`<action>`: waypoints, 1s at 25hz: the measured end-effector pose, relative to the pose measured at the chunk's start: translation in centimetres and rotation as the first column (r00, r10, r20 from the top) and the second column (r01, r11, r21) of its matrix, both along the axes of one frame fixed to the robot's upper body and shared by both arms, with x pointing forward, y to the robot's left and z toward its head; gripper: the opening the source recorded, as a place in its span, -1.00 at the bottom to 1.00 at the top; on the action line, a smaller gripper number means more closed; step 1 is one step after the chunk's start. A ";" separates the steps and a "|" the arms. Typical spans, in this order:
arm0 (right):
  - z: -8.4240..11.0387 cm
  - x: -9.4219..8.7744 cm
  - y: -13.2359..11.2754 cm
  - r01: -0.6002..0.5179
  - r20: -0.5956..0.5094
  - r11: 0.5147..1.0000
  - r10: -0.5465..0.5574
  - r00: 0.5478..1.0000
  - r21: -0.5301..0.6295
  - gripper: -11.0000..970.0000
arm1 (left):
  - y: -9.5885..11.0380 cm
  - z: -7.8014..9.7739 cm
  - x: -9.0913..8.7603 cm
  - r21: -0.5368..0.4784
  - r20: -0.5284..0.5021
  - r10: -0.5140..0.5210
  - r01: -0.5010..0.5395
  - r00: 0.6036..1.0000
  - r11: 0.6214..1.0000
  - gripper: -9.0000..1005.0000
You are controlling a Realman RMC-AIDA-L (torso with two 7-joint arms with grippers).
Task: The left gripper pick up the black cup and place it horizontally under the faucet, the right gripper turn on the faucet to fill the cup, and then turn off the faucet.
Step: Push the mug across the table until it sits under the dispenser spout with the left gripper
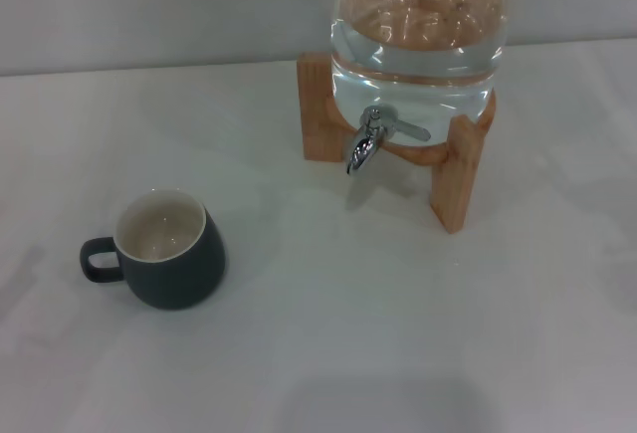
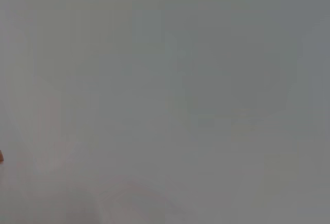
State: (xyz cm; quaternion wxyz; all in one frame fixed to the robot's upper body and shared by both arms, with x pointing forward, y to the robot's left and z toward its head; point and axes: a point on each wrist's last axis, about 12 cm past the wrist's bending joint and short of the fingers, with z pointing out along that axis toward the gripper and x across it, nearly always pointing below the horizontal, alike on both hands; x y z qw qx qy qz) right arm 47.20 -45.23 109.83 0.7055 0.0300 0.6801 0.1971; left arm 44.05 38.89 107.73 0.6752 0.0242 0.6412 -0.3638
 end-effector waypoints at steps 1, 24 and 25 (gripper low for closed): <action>0.0 0.0 0.0 0.000 0.000 1.000 0.000 1.000 0.000 0.74 | 0.0 0.0 0.0 0.000 -0.001 0.000 0.000 1.000 1.000 0.75; 0.0 -0.1 -0.1 0.006 0.005 1.000 -0.006 1.000 0.004 0.74 | 0.0 0.1 0.2 -0.001 0.004 -0.003 0.003 1.000 1.000 0.75; 0.0 -0.1 0.0 0.006 0.005 1.000 -0.006 1.000 0.004 0.74 | 0.0 0.1 0.2 -0.001 0.004 -0.002 0.002 1.000 1.000 0.75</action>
